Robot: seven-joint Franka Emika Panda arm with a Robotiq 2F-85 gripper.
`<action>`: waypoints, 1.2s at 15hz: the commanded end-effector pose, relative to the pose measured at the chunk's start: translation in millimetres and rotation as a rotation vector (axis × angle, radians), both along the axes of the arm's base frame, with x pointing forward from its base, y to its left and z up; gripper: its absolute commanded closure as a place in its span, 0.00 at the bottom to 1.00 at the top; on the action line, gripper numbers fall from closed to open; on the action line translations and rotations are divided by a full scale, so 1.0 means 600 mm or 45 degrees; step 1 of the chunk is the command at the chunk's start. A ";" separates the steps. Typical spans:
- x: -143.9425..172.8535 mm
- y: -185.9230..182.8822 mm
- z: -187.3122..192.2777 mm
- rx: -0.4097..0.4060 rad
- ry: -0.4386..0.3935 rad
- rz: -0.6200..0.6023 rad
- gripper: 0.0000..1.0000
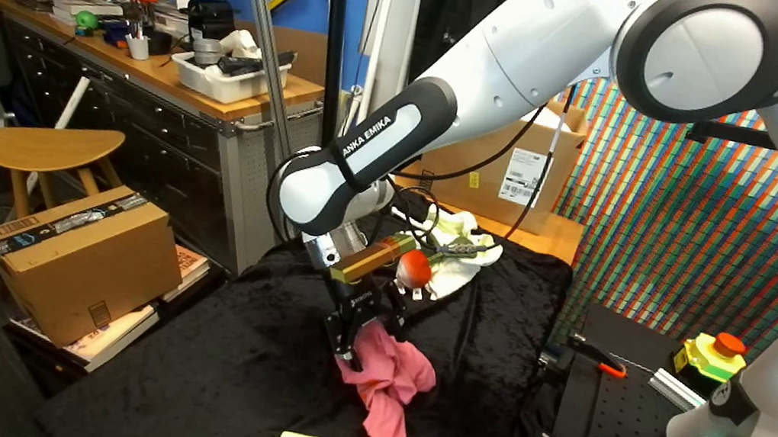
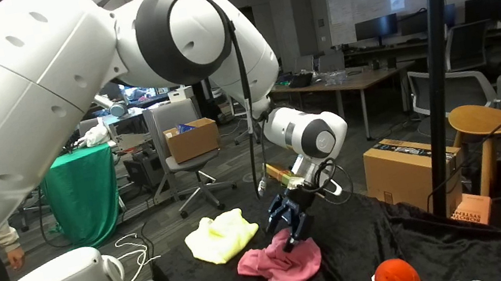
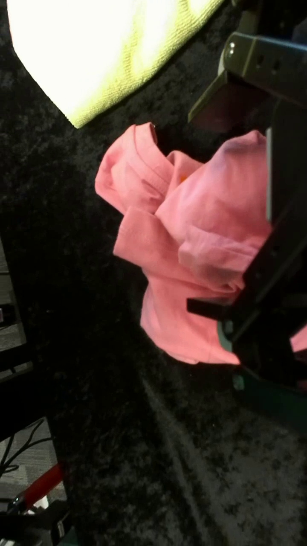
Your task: Pick up the clothes and fruit plush toy and put them in one place
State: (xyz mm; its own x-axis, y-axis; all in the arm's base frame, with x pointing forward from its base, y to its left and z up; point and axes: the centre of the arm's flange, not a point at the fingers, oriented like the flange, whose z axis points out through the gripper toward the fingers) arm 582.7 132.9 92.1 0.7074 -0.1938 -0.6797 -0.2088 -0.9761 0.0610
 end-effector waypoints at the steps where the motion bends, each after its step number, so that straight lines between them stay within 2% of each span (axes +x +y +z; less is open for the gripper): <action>1: 0.008 0.000 -0.003 0.057 0.048 0.003 0.00; 4: 0.007 0.003 -0.008 0.066 0.052 0.025 0.01; 5: 0.008 0.003 -0.012 0.068 0.048 0.030 0.23; 7: 0.009 0.001 -0.014 0.072 0.047 0.030 0.30; 13: 0.011 -0.015 -0.010 0.076 0.031 0.013 0.79; 15: 0.012 -0.034 0.002 0.087 0.001 0.001 0.90; 18: 0.019 -0.077 0.031 0.076 -0.089 -0.061 0.97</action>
